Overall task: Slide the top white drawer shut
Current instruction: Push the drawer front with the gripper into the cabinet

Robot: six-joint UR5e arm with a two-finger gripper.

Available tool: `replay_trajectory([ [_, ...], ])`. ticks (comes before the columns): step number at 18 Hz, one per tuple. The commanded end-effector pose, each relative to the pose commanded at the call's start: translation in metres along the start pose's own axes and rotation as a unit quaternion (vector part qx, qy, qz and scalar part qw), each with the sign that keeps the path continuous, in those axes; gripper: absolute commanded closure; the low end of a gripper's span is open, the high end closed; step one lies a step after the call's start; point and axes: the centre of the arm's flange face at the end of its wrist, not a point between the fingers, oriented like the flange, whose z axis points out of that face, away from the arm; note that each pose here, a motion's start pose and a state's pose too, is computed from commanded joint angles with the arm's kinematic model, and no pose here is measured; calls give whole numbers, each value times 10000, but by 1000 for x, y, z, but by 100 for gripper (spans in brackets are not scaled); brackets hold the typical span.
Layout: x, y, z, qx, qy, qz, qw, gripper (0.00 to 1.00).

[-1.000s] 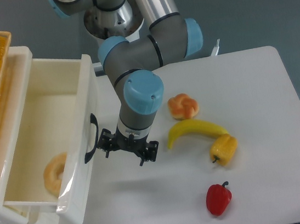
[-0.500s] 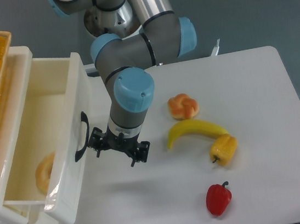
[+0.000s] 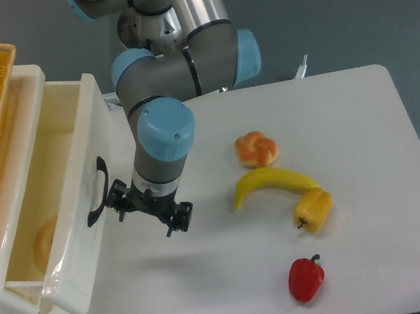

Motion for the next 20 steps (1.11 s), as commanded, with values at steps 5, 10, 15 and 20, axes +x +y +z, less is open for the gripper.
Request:
replay_trajectory([
  [5,13,-6,5,-20,20,112,9999,0],
  [10,26,-12,8,-33,35,234,9997,0],
  [15,34,-15,10,-35,40,304,9995,0],
  [20,38,-17,8,-16,28,336,9994,0],
])
